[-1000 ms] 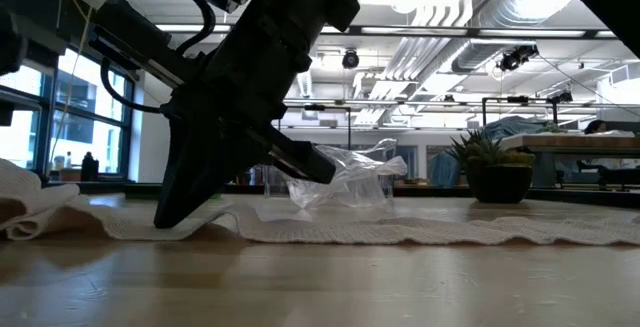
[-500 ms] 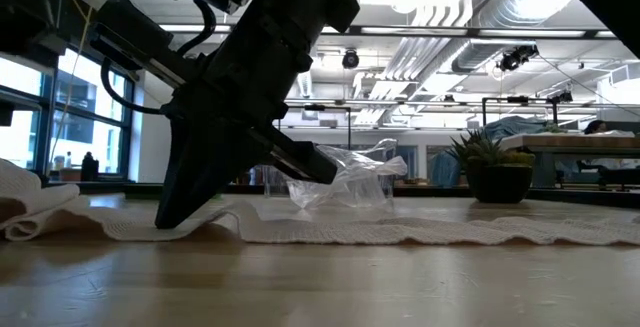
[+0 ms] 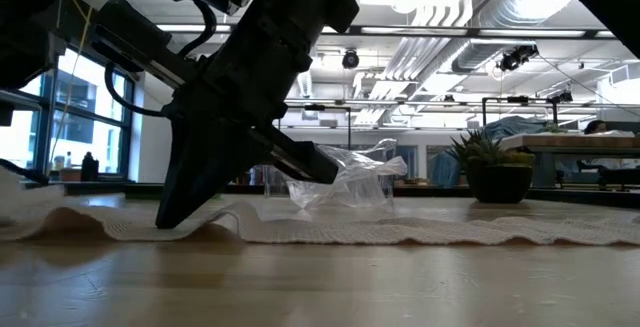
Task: Roll bandage
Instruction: Roll the bandage
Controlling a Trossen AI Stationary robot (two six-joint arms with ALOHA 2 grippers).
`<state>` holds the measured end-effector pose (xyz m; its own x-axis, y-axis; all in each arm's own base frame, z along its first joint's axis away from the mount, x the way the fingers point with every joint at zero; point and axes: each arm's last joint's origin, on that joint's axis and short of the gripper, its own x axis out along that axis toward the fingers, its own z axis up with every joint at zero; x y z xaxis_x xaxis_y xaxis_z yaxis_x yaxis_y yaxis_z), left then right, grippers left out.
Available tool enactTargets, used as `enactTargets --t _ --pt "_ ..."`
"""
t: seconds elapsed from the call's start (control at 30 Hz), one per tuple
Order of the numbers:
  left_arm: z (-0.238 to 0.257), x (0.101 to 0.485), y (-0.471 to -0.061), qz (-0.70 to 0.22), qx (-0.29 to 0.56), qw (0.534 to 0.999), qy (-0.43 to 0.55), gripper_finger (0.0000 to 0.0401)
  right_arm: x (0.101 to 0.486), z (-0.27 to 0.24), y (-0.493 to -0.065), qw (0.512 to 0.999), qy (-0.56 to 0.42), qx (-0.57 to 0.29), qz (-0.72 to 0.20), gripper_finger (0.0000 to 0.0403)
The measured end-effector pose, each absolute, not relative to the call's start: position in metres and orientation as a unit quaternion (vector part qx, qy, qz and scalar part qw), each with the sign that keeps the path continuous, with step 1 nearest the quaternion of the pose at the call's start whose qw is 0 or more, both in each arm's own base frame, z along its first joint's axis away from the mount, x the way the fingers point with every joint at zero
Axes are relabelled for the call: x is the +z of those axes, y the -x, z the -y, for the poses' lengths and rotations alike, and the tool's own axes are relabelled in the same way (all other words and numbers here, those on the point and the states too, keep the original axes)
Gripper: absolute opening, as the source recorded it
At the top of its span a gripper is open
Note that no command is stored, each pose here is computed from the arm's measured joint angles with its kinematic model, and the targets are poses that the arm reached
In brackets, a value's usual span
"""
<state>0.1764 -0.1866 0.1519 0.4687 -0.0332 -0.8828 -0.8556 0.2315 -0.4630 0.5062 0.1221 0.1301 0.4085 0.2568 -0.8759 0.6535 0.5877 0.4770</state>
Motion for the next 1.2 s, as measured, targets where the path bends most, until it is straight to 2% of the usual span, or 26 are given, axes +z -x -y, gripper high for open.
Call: enactTargets --t 0.13,0.33,0.9,1.2 --pt "0.182 0.150 -0.161 -0.466 0.339 0.657 0.486 0.0000 0.130 -0.122 -0.505 0.711 -0.441 -0.148 -0.528 0.0000" --pt "0.177 0.156 -0.147 -0.492 0.358 0.653 0.450 0.0000 0.128 -0.124 -0.502 0.689 -0.456 -0.163 -0.540 0.0000" --pt "0.175 0.160 -0.137 -0.504 0.372 0.642 0.442 0.0000 0.127 -0.128 -0.493 0.668 -0.442 -0.177 -0.572 0.0000" --pt "0.169 0.176 -0.133 -0.480 0.356 0.651 0.468 0.0000 0.130 -0.128 -0.488 0.665 -0.425 -0.175 -0.589 0.0000"
